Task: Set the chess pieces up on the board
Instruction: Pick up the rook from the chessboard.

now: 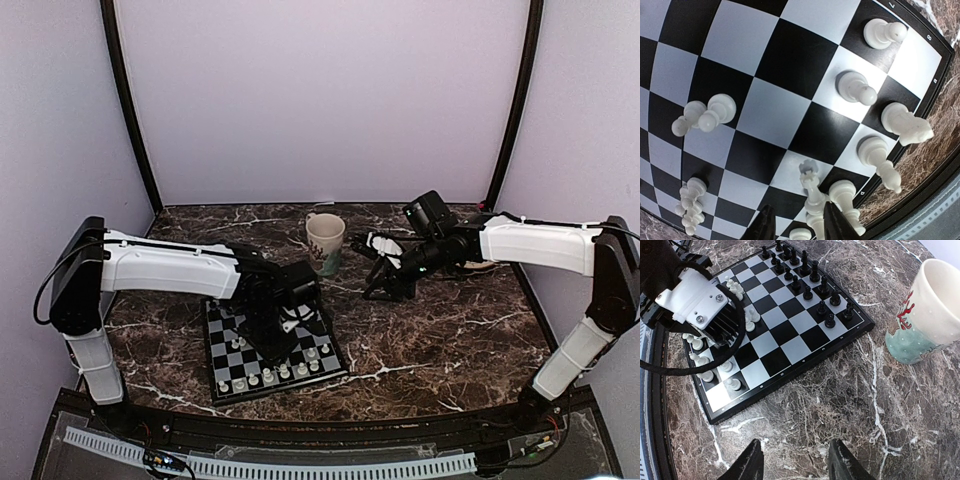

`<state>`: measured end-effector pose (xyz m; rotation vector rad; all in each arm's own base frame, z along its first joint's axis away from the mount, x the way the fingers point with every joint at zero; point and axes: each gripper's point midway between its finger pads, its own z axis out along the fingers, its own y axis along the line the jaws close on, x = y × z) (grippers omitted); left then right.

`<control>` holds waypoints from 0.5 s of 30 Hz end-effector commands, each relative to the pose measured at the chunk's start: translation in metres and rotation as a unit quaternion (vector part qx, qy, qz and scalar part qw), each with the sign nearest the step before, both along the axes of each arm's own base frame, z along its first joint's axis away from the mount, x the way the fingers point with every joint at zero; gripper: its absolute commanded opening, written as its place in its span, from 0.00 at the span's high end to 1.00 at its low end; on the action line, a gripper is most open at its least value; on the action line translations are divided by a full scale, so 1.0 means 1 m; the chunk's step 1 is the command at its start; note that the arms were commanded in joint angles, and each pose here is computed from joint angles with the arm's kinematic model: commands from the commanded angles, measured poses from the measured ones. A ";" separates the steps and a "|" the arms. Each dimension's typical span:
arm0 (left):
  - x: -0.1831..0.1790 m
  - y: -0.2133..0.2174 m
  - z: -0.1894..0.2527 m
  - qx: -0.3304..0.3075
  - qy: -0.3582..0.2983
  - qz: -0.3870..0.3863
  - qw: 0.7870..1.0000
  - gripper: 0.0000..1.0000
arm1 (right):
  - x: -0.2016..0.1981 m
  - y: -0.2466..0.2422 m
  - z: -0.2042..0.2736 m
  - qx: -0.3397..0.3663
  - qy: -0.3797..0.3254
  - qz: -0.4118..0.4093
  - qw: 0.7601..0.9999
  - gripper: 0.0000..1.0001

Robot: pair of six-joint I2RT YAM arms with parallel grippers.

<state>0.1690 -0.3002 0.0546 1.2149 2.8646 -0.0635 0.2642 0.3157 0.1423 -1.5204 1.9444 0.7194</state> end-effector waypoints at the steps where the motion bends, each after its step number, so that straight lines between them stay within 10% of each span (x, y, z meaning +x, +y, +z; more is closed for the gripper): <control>1: -0.003 0.006 -0.009 0.013 0.009 -0.004 1.000 0.65 | 0.002 -0.002 -0.001 -0.001 -0.005 -0.001 1.000 0.55; 15: -0.003 0.019 -0.020 0.044 0.007 -0.014 0.999 0.69 | 0.002 -0.002 -0.003 -0.003 -0.003 0.000 1.000 0.56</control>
